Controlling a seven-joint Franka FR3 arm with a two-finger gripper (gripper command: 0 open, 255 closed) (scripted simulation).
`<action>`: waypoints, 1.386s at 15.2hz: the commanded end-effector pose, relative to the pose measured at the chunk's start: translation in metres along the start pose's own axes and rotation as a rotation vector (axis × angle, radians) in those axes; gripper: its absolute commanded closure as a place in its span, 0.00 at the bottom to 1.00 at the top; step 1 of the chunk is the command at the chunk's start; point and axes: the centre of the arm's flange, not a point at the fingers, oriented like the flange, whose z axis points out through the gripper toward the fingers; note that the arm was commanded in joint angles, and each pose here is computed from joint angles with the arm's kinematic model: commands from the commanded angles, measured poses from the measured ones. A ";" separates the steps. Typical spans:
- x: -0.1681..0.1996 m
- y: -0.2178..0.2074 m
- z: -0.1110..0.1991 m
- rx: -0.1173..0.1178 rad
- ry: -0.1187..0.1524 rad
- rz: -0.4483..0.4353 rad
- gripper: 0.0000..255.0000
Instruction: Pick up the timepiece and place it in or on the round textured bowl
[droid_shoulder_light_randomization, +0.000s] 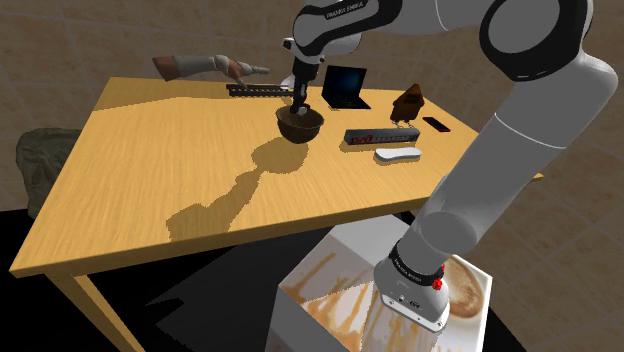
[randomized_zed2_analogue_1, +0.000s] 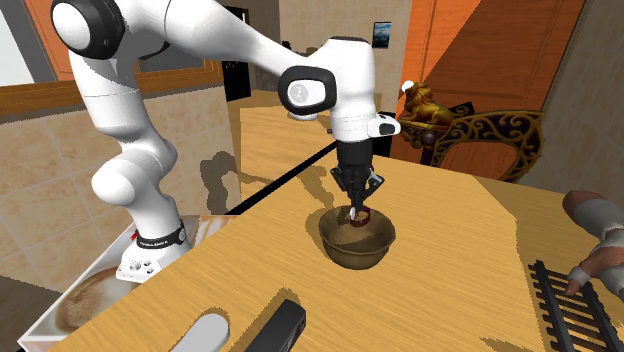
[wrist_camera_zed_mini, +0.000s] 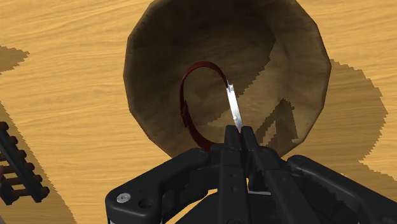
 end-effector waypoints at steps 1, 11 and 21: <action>-0.002 -0.001 0.008 0.000 0.000 0.000 1.00; -0.002 -0.001 0.008 0.000 0.000 0.000 0.00; -0.002 -0.001 -0.042 0.000 0.000 0.000 0.00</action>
